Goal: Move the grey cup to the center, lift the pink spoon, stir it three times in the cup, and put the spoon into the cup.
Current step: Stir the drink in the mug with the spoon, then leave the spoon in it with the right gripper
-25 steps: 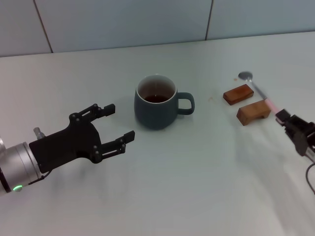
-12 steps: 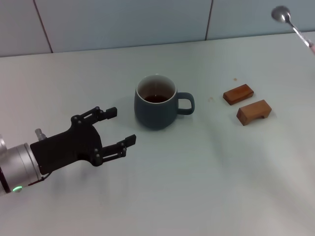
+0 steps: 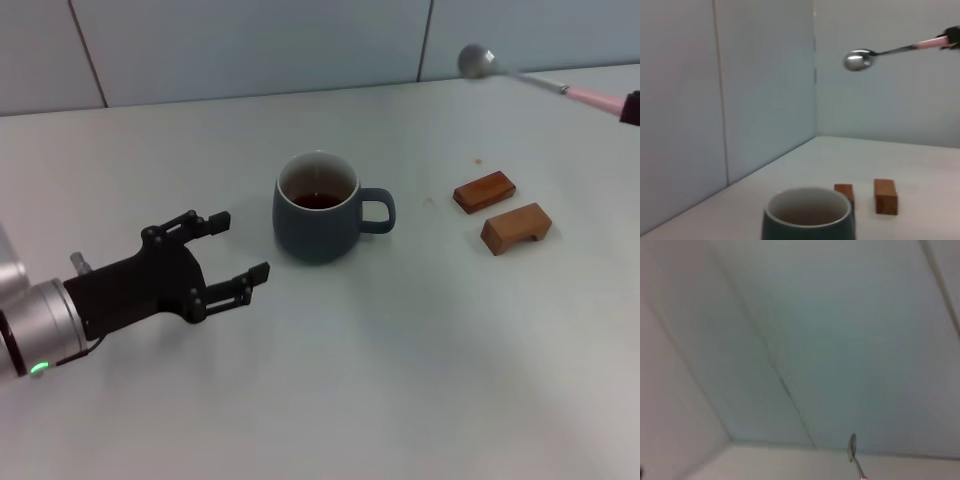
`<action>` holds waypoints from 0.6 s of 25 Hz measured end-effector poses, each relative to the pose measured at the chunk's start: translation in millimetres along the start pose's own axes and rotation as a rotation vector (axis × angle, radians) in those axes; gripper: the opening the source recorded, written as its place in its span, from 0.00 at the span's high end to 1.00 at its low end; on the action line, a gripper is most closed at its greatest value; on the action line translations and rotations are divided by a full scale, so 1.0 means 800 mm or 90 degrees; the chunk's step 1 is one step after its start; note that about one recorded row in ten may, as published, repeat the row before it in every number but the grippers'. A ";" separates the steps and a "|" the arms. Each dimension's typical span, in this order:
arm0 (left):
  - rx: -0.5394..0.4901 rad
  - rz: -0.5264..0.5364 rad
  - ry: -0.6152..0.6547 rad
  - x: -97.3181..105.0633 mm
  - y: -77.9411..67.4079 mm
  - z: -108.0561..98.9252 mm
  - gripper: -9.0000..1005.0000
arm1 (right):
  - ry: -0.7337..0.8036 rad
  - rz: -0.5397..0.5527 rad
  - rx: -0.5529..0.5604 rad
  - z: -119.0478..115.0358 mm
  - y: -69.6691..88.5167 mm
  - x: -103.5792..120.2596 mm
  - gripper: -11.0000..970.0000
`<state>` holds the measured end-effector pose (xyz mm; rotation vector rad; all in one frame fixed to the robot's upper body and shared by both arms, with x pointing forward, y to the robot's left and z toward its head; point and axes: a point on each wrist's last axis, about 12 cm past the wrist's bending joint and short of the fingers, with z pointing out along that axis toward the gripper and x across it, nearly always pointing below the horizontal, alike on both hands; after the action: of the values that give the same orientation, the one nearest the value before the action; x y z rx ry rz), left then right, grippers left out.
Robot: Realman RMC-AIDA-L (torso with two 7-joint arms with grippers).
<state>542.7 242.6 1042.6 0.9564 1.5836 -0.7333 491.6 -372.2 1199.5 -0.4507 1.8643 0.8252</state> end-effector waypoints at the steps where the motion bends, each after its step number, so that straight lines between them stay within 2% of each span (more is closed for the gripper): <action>1: 0.000 0.000 0.000 0.000 0.000 0.000 0.19 | 0.021 -0.020 0.005 0.003 0.006 -0.008 0.87; 4: -0.010 -0.001 0.011 -0.001 0.005 0.003 0.19 | 0.058 -0.043 0.014 0.009 0.018 -0.023 0.87; 5: -0.013 0.000 0.015 -0.001 0.007 0.003 0.19 | 0.098 -0.073 0.026 0.017 0.033 -0.041 0.87; 6: -0.013 0.000 0.015 -0.001 0.007 0.003 0.19 | 0.098 -0.073 0.026 0.017 0.033 -0.041 0.87; 7: -0.013 0.000 0.015 -0.002 0.008 0.003 0.19 | 0.130 -0.097 0.046 0.023 0.045 -0.054 0.87; 8: -0.013 0.000 0.016 -0.002 0.008 0.003 0.19 | 0.130 -0.097 0.046 0.023 0.045 -0.054 0.87; 10: -0.014 -0.002 0.017 -0.003 0.009 0.005 0.19 | 0.164 -0.125 0.061 0.038 0.063 -0.075 0.87; 11: -0.014 -0.002 0.017 -0.003 0.009 0.005 0.19 | 0.164 -0.125 0.061 0.038 0.063 -0.075 0.87; 12: -0.014 -0.002 0.017 -0.003 0.010 0.005 0.19 | 0.174 -0.128 0.053 0.047 0.071 -0.087 0.87; 15: -0.012 -0.001 0.020 -0.004 0.010 0.006 0.19 | 0.201 -0.119 0.039 0.059 0.078 -0.104 0.87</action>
<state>552.5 241.6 1044.7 0.9580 1.6158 -0.7067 518.3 -299.3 1283.5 -0.7401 2.0909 0.5949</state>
